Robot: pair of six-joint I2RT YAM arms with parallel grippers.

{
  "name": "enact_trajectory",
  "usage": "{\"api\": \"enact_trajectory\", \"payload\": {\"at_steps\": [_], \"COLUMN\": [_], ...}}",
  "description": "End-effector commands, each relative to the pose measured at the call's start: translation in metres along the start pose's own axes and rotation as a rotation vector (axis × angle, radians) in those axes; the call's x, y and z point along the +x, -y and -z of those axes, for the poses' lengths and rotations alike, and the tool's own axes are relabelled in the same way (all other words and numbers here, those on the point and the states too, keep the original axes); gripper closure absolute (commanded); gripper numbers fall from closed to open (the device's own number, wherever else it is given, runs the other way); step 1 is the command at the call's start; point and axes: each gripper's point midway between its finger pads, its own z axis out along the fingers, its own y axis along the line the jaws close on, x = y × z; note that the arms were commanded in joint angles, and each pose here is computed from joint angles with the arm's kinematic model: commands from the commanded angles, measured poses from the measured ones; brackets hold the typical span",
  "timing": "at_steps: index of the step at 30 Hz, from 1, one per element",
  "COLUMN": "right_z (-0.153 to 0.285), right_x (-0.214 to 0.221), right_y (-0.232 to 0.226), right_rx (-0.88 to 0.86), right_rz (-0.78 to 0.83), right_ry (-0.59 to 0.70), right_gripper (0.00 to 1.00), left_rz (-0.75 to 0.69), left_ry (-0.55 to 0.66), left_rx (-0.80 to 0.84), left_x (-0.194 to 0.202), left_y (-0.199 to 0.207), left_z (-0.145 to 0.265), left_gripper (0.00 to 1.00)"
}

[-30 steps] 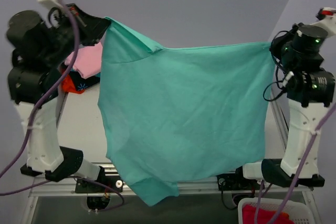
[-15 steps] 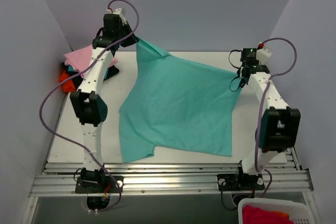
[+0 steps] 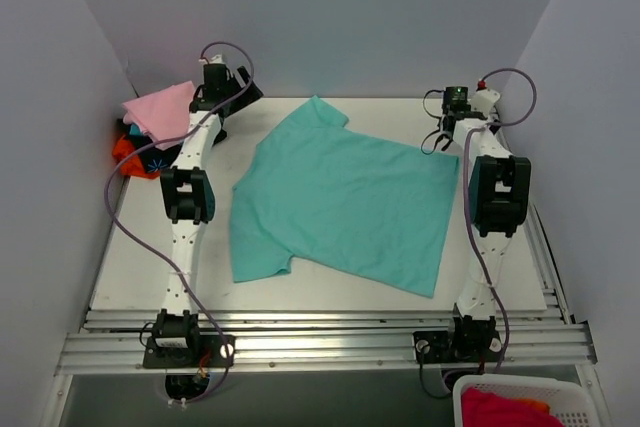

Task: Fold and stack the t-shirts
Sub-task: Flatten the tshirt out

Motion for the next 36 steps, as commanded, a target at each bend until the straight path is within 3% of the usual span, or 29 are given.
{"api": "enact_trajectory", "payload": {"at_steps": [1, 7, 10, 14, 16, 19, 21, 22, 23, 25, 29, 30, 33, 36], "right_z": [0.033, 0.070, 0.100, 0.151, 0.157, 0.177, 0.180, 0.176, 0.172, 0.153, 0.123, 0.118, 0.097, 0.075], "right_x": [-0.069, -0.096, -0.096, -0.075, -0.037, 0.003, 0.009, 0.021, 0.026, 0.051, 0.077, 0.081, 0.096, 0.106], "right_y": [0.023, 0.056, 0.066, 0.073, 0.072, 0.057, 0.052, 0.041, 0.037, 0.027, 0.011, 0.009, 0.001, 0.000], "right_rx": [0.091, 0.090, 0.053, -0.063, -0.129, -0.287, -0.327, -0.363, -0.361, -0.342, -0.319, -0.316, -0.286, -0.231], "right_rz": [-0.087, -0.118, -0.109, -0.111, -0.113, -0.136, -0.157, -0.152, -0.141, -0.081, -0.033, -0.030, 0.002, 0.029], "right_ry": [0.149, 0.179, 0.162, 0.112, 0.013, -0.089, -0.107, -0.152, -0.175, -0.252, -0.312, -0.319, -0.347, -0.358], "right_gripper": [0.00, 0.00, 0.00, 0.00, 0.02, 0.13, 0.43, 0.66, 0.76, 1.00, 1.00, 1.00, 1.00, 1.00], "left_rz": [-0.009, 0.005, 0.019, -0.058, -0.089, -0.093, -0.080, -0.080, -0.092, -0.110, -0.190, -0.195, -0.195, -0.168], "left_ry": [0.159, 0.163, 0.114, 0.001, -0.055, -0.087, -0.157, -0.199, -0.219, -0.294, -0.286, -0.277, -0.296, -0.295], "left_rx": [0.076, 0.091, 0.117, 0.072, 0.007, 0.022, 0.018, 0.030, 0.032, 0.054, 0.099, 0.102, 0.114, 0.131], "left_x": [-0.079, -0.106, -0.097, -0.040, -0.005, 0.026, 0.059, 0.071, 0.076, 0.099, 0.092, 0.089, 0.095, 0.098], "left_y": [0.041, 0.051, 0.068, 0.089, 0.080, 0.083, 0.072, 0.071, 0.070, 0.071, 0.093, 0.096, 0.095, 0.091], "left_z": [0.048, 0.089, 0.114, 0.144, 0.164, 0.183, 0.180, 0.174, 0.170, 0.157, 0.133, 0.128, 0.099, 0.082], "left_gripper": [0.06, 0.06, 0.06, 0.04, 0.03, 0.00, 0.10, 0.13, 0.20, 0.24, 0.36, 0.48, 0.65, 0.67]}}
